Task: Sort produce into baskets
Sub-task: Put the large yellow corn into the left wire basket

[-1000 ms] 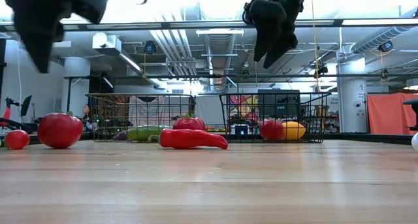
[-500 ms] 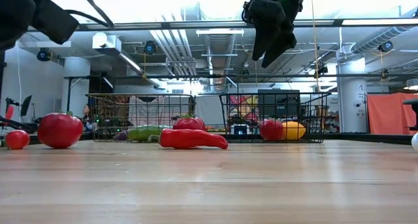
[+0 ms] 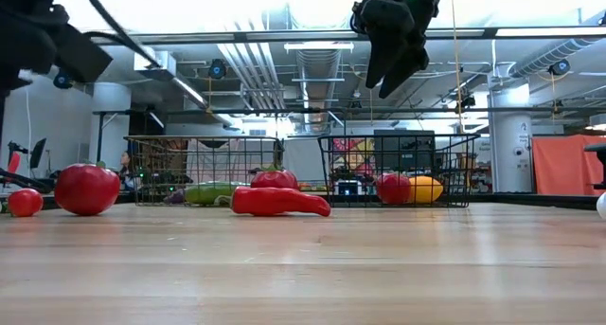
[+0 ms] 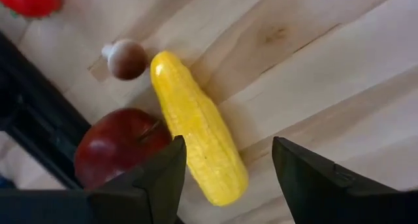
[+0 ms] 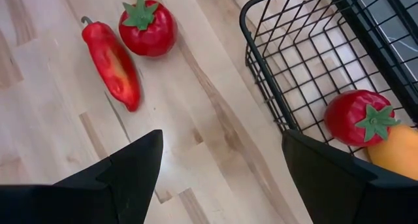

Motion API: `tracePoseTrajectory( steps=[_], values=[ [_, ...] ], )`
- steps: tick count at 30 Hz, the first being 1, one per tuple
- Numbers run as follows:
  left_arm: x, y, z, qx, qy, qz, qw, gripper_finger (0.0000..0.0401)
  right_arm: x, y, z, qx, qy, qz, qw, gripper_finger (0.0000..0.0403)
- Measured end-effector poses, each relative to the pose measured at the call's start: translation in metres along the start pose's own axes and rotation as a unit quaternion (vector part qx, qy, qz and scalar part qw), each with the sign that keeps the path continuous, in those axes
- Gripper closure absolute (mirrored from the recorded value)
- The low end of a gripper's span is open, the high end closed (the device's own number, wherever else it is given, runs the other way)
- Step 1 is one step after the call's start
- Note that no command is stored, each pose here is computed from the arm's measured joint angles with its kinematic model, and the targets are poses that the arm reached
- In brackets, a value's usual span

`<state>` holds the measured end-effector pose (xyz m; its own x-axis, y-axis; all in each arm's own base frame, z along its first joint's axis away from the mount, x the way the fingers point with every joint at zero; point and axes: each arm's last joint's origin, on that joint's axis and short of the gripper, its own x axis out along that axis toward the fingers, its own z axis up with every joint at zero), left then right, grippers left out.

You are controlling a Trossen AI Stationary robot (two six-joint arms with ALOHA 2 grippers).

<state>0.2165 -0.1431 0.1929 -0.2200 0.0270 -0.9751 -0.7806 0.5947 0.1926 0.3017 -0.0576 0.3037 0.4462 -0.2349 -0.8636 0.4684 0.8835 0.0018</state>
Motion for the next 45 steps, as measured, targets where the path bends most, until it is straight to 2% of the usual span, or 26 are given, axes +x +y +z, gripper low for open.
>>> tracePoseTrajectory(
  steps=[5, 10, 19, 26, 33, 45],
  values=[
    [0.009, -0.002, 0.000, -0.004, 0.012, 0.041, 0.999, 0.0155, 0.000, 0.000, 0.000, -0.002, -0.002, 0.000, 1.000, 0.0097],
    [0.015, -0.005, 0.001, 0.004, 0.011, 0.051, 0.999, 0.0135, 0.000, 0.000, 0.001, -0.007, -0.003, 0.000, 1.000, 0.0097],
    [0.027, 0.001, 0.003, -0.011, 0.001, 0.071, 0.997, 0.0148, 0.000, 0.001, 0.002, -0.015, -0.010, 0.002, 1.000, 0.0097],
    [0.039, 0.000, 0.005, -0.011, -0.001, 0.046, 0.999, 0.0156, 0.000, 0.001, 0.002, -0.018, -0.012, 0.002, 1.000, 0.0097],
    [0.050, 0.006, 0.006, -0.018, 0.001, 0.058, 0.998, 0.0156, 0.000, 0.001, 0.003, -0.018, -0.013, 0.002, 1.000, 0.0097],
    [0.055, 0.004, 0.007, -0.004, -0.001, 0.042, 0.999, 0.0167, 0.000, 0.001, 0.003, -0.019, -0.013, 0.002, 1.000, 0.0097]
  ],
)
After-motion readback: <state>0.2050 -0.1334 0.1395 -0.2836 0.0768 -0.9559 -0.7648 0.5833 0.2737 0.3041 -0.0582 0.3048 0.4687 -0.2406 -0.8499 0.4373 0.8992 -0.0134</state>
